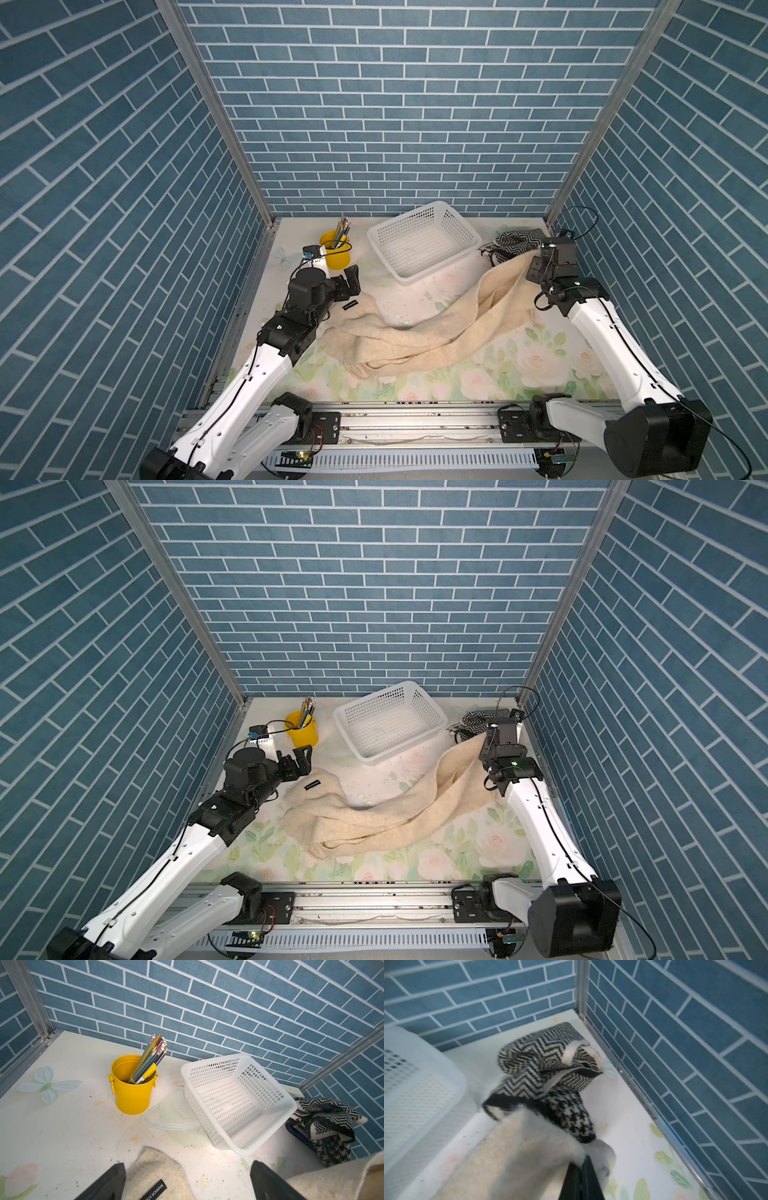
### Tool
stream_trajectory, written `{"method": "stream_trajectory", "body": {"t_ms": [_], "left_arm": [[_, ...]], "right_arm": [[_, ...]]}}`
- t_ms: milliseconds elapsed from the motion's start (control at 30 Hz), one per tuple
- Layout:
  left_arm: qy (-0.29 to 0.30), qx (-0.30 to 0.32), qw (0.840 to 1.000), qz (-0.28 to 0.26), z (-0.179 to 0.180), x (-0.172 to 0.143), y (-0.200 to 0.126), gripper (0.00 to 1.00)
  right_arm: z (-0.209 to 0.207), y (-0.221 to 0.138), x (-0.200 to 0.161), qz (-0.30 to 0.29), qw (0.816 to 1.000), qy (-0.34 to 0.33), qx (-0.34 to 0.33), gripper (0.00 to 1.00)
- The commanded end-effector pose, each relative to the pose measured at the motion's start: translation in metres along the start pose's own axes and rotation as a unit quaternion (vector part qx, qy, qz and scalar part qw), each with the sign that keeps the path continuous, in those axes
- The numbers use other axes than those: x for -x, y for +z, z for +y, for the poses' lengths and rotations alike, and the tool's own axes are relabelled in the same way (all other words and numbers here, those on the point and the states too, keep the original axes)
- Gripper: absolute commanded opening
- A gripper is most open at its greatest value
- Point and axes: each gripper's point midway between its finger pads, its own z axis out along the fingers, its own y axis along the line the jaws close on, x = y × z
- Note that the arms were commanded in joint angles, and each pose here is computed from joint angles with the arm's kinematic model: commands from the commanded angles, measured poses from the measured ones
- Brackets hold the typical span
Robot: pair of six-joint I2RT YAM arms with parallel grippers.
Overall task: Roll up the scarf and place it into the basket
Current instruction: Flatten out the scarf at the center of the board.
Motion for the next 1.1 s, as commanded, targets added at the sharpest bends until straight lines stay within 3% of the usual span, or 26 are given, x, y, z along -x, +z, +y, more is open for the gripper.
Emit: {"method": "stream_trajectory", "body": {"t_ms": [0,100,233,467,700,1000,1033,1067], "left_arm": [[-0.010,-0.018,1.000,0.003,-0.008,0.002,0.002,1.00],[-0.027,-0.016,0.999,0.025,-0.004,-0.017,0.011,1.00],[-0.085,-0.007,0.992,0.092,0.006,-0.067,0.028,1.00],[-0.197,0.026,0.954,0.223,0.023,-0.158,0.034,1.00],[-0.247,0.046,0.933,0.256,0.026,-0.198,0.015,1.00],[-0.267,0.145,0.902,0.306,0.059,-0.254,0.011,1.00],[-0.270,0.152,0.899,0.310,0.062,-0.260,0.010,0.93],[-0.272,0.154,0.898,0.311,0.064,-0.264,0.011,0.79]], "right_arm": [[-0.028,0.007,-0.015,0.016,0.996,-0.048,-0.076,0.00],[-0.038,-0.002,-0.008,-0.001,0.995,-0.038,-0.090,0.00],[-0.043,-0.016,-0.002,-0.016,0.996,-0.026,-0.085,0.00],[-0.061,-0.038,-0.006,-0.036,0.995,-0.008,-0.093,0.00],[-0.061,-0.042,-0.006,-0.046,0.995,-0.007,-0.084,0.00],[-0.054,-0.045,-0.004,-0.055,0.997,-0.005,-0.054,0.00],[-0.053,-0.045,-0.004,-0.056,0.997,-0.005,-0.051,0.00],[-0.052,-0.046,-0.003,-0.057,0.997,-0.005,-0.049,0.00]]}}
